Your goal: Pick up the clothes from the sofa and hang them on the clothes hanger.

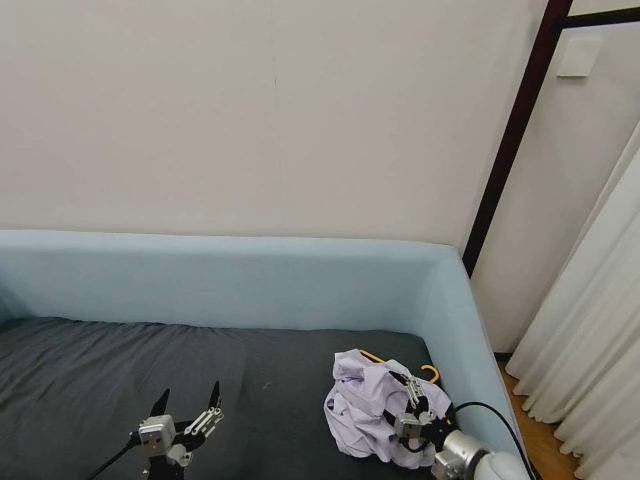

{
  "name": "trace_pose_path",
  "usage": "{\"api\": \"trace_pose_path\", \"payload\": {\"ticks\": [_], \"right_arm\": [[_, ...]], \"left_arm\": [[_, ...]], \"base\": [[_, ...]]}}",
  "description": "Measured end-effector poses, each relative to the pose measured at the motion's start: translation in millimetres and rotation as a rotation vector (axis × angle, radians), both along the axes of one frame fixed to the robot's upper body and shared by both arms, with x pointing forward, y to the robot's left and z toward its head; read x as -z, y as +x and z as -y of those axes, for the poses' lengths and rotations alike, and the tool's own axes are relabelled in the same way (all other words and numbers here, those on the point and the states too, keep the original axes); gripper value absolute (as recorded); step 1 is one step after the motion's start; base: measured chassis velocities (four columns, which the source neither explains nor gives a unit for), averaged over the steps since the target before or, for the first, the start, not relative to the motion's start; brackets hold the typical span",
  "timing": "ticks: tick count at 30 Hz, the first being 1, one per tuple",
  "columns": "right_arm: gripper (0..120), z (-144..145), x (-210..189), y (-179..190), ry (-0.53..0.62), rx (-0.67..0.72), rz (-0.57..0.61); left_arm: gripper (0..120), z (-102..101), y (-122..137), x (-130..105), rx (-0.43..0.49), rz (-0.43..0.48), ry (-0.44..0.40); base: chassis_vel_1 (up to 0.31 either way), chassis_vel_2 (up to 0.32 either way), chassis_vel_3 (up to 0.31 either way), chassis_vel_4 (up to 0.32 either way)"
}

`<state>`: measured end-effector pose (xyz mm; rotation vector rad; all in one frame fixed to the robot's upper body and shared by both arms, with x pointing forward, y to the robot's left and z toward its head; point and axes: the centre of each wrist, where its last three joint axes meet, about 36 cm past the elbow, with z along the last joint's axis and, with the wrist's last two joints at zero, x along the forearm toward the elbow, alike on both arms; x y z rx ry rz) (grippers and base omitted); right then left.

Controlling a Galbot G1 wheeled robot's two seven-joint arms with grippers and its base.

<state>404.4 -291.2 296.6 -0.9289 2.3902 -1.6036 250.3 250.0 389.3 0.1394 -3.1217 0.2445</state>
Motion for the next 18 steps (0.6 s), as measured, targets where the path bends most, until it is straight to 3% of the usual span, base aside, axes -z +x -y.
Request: {"api": "trace_pose_path", "payload": {"ticks": [4,11,18], "right_arm": [[95,-3.6,-1.5,-2.5,0.062,-0.014,0.017],[67,-10.3,-2.7,-2.7,0.149,-0.023,0.026],[63,-2.4,3.9,-1.6,0.125,-0.012,0.001]], "left_arm": [[100,0.6,-0.3,0.4,-0.001,-0.001,0.001],[100,3.7,-1.4,-0.3,0.002,0.0,0.004],[100,3.9,-3.2,-2.2,0.002,0.005,0.006]], "base": [[0.0,0.0,0.0,0.0],[0.0,0.0,0.0,0.0],[0.0,0.0,0.0,0.0]]}}
